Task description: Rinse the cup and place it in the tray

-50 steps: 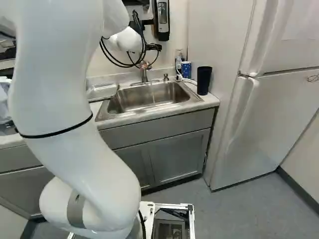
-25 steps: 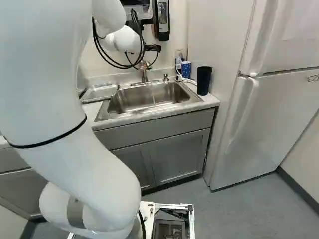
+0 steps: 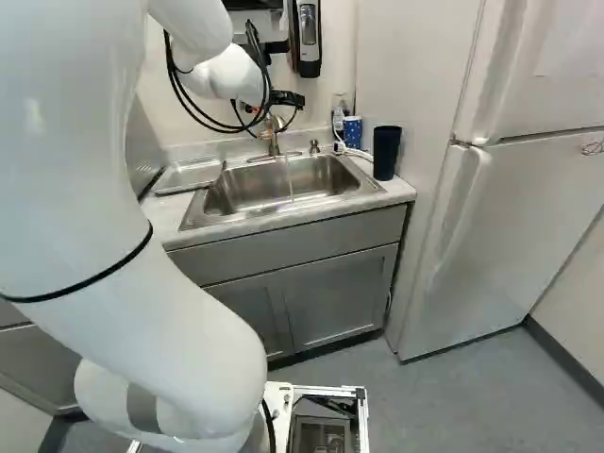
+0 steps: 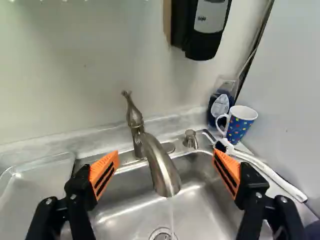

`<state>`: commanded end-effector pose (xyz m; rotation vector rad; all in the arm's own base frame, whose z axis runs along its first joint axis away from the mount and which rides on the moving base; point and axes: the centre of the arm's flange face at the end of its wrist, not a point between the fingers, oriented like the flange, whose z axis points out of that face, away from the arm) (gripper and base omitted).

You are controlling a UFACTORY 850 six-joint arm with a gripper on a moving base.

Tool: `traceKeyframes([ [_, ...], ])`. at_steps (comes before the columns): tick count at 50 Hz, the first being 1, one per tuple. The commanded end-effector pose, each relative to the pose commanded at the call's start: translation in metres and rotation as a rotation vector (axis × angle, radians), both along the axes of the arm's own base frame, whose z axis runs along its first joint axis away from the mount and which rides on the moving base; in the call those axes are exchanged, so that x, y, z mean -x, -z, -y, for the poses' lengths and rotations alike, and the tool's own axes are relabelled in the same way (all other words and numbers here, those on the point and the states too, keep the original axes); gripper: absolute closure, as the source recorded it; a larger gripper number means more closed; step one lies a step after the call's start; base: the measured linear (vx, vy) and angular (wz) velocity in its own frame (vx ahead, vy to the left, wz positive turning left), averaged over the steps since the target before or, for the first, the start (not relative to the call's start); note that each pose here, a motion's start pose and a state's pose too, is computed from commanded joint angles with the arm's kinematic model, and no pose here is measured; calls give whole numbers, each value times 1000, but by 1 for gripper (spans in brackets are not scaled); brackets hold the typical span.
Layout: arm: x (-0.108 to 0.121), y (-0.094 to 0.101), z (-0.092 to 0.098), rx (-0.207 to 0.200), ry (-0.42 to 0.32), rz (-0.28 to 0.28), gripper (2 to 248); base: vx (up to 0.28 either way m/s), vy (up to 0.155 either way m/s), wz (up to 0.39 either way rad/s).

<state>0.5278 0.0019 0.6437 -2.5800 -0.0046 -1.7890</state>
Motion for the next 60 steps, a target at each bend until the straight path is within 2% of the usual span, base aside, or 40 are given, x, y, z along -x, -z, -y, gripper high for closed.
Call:
traceKeyframes([
  [20,27,11,0,0,0,-136,3,0,0,0],
  [44,55,27,0,1,0,-336,3,0,0,0],
  [60,56,28,0,-4,2,-346,3,0,0,0],
])
